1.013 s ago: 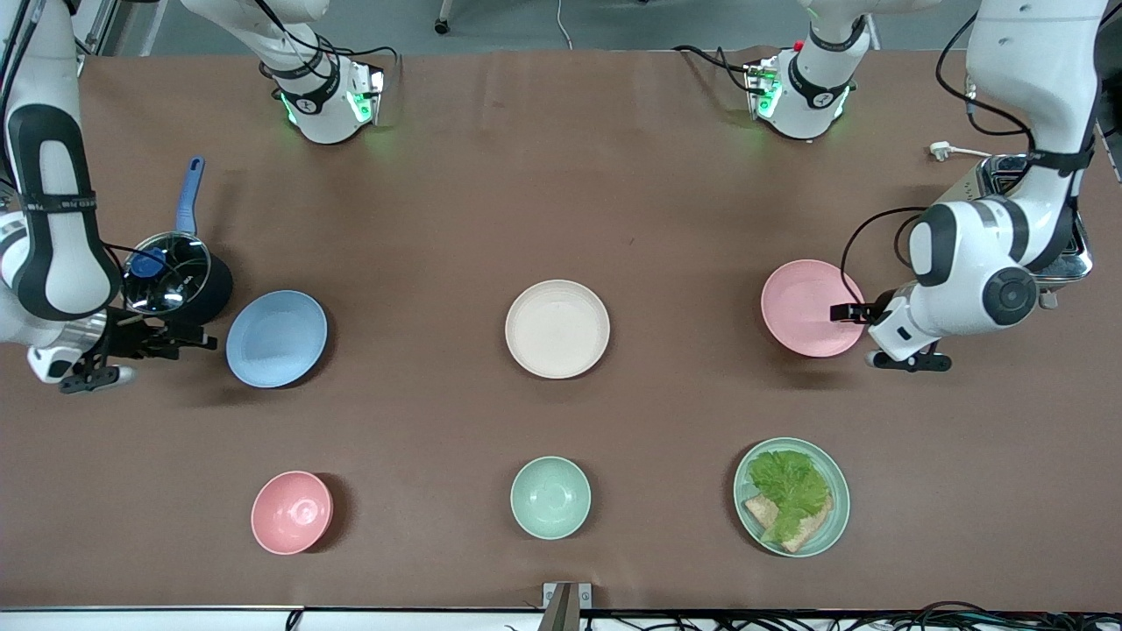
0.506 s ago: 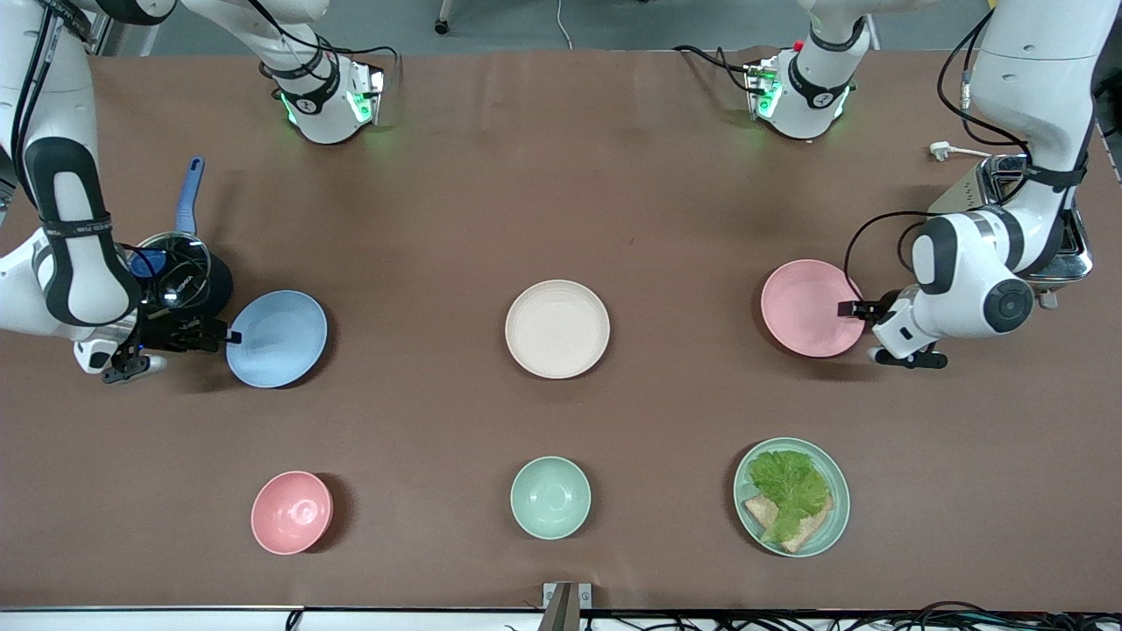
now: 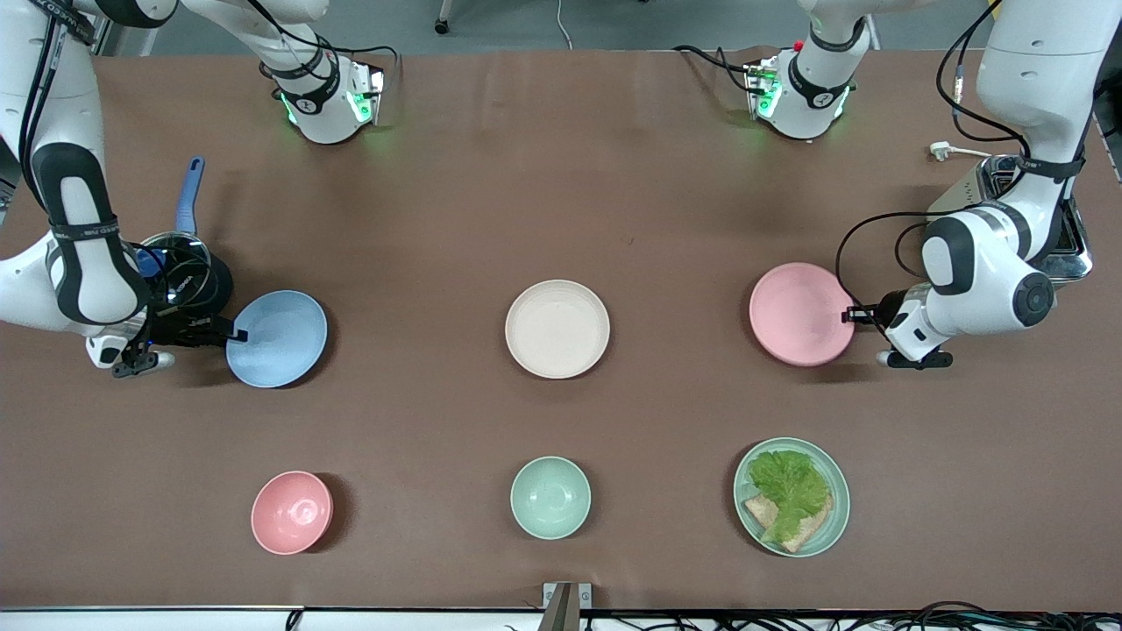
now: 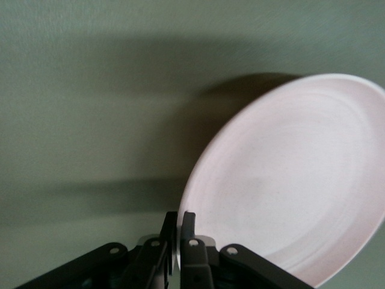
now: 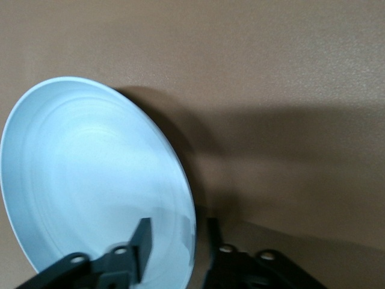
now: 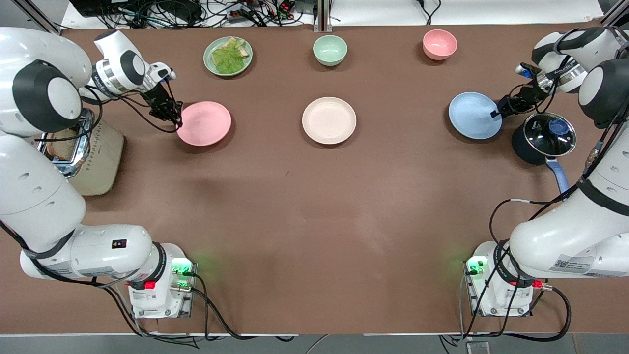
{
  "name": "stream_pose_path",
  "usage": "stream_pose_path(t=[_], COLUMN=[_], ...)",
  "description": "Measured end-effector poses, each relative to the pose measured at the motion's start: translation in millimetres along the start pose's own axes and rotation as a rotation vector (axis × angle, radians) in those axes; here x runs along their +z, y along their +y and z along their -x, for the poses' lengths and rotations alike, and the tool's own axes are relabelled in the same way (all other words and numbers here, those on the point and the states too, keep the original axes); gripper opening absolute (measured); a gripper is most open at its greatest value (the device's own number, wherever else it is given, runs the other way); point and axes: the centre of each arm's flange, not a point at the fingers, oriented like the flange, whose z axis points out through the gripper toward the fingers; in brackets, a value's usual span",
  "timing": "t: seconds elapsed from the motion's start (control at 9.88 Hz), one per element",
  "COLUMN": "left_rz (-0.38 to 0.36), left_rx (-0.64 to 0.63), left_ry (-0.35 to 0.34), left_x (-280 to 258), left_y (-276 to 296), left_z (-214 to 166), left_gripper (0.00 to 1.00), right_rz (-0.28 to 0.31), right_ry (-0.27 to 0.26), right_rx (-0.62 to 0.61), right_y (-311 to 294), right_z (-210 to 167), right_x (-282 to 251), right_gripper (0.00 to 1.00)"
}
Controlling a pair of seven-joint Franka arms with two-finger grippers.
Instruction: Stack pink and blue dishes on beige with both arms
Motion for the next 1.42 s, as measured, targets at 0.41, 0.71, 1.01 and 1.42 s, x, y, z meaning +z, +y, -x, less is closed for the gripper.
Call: stream_pose_path(t=[0.41,0.71,1.01,1.42], left_rz=[0.066,0.1,0.18,0.096], left_rx=[0.078,0.11,0.086,0.02], left_ry=[0.112,0.086,0.09,0.106], left_x=[-72.4,-59.8,10.8,92.8], left_y=[147.3,275.8,345.9,411.9], left_z=[11.7,39.6,41.7,58.9], left_gripper=[0.05,0.05,0.05,0.07], right_rz=[-0.011,-0.028,0.048,0.132], right_ry=[0.023,-0.036,-0.143,-0.192], right_rx=[0.014,0.051,0.112,0.249], right_y=[-1.1,-17.3,-76.5,-209.0], right_z=[-6.0,-39.4,-83.9,-122.1], right_x=[-1.1,-55.6,-148.6,-147.6], right_gripper=[0.05,0.05,0.05,0.05])
